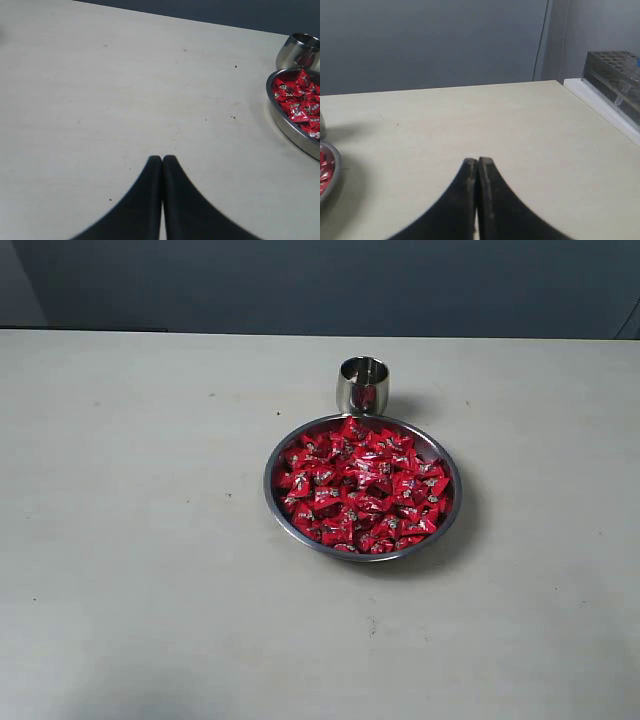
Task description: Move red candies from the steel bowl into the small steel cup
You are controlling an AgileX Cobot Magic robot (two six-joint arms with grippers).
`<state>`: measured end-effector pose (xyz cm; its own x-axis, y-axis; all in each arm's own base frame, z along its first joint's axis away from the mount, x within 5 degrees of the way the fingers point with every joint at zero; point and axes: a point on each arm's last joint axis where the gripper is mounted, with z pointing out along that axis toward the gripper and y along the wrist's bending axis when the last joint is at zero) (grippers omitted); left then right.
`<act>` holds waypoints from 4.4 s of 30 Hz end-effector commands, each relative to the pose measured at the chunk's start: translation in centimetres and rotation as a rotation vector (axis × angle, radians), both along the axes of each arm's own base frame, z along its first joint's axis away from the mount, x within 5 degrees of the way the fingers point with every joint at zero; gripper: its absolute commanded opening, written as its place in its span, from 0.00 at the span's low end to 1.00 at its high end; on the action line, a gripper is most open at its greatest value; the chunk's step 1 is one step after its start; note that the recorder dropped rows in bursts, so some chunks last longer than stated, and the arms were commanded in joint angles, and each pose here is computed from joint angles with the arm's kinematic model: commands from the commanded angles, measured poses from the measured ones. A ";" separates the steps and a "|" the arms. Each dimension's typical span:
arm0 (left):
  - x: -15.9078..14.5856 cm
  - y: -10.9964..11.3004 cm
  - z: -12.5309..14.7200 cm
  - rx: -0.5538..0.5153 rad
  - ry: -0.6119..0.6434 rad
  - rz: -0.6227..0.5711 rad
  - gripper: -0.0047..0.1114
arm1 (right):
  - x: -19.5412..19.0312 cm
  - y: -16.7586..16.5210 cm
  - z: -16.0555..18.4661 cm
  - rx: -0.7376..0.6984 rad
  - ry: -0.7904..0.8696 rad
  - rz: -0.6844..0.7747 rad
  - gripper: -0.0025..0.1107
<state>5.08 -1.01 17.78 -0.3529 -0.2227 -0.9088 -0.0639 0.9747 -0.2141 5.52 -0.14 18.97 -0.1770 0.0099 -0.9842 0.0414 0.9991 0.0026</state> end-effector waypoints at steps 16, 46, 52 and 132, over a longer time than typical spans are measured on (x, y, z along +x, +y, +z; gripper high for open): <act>0.0 0.0 0.1 0.000 -0.009 0.006 0.04 | 0.3 -0.1 1.9 -0.004 -0.006 -0.004 0.02; 0.0 0.0 0.1 0.000 -0.009 0.006 0.04 | 6.8 -0.5 11.2 0.003 0.098 -0.004 0.02; 0.0 0.0 0.1 0.000 -0.009 0.006 0.04 | 8.3 -0.6 10.8 0.006 0.154 -0.005 0.02; 0.0 0.0 0.1 0.000 -0.009 0.006 0.04 | 27.8 19.1 -5.4 -0.059 1.147 0.735 0.02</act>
